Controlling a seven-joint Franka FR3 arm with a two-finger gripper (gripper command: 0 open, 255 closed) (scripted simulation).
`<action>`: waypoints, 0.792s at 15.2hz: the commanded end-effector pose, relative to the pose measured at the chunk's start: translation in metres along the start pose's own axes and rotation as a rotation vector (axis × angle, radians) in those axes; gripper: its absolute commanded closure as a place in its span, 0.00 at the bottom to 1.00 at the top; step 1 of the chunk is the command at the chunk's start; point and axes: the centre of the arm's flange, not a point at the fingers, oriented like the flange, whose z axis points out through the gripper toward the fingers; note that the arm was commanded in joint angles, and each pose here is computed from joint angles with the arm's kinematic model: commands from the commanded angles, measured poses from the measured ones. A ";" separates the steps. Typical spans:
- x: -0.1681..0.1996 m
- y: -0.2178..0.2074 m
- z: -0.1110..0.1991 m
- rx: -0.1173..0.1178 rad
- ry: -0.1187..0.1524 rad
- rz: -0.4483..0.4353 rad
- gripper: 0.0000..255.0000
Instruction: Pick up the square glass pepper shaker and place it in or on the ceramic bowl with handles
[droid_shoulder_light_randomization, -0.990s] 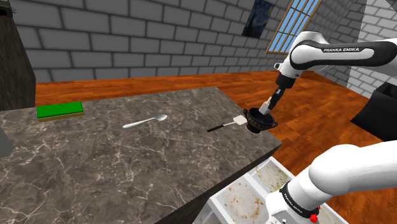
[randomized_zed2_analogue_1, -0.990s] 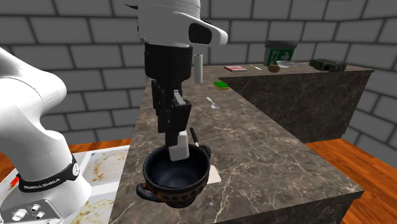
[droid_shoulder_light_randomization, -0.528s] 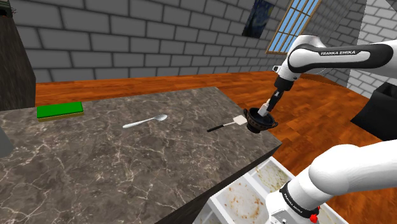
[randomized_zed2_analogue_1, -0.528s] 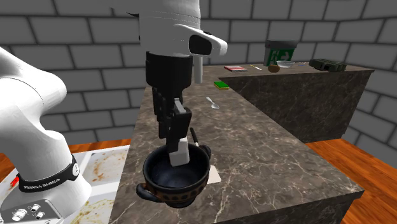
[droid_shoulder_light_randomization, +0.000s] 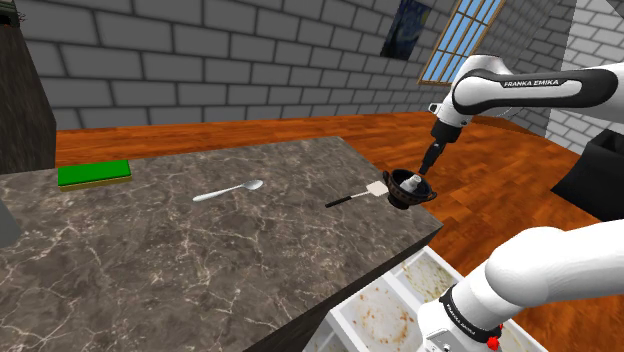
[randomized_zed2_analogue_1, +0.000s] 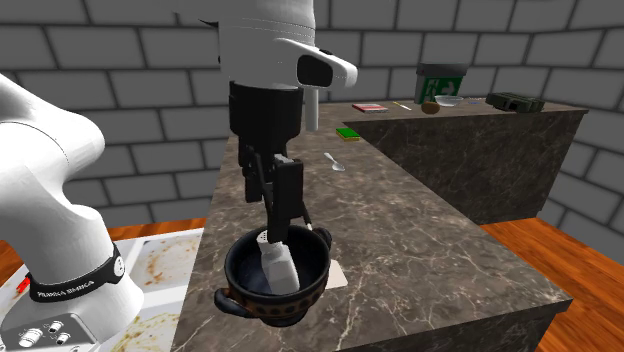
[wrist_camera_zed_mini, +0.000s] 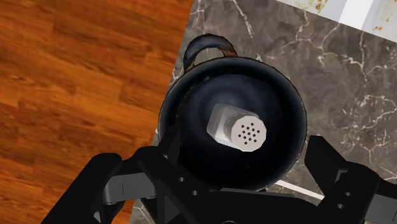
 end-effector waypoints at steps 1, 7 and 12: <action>0.000 0.000 -0.013 0.000 0.000 0.000 0.00; 0.000 0.000 -0.050 0.000 0.000 0.000 0.00; 0.000 0.000 -0.050 0.000 0.000 0.000 0.00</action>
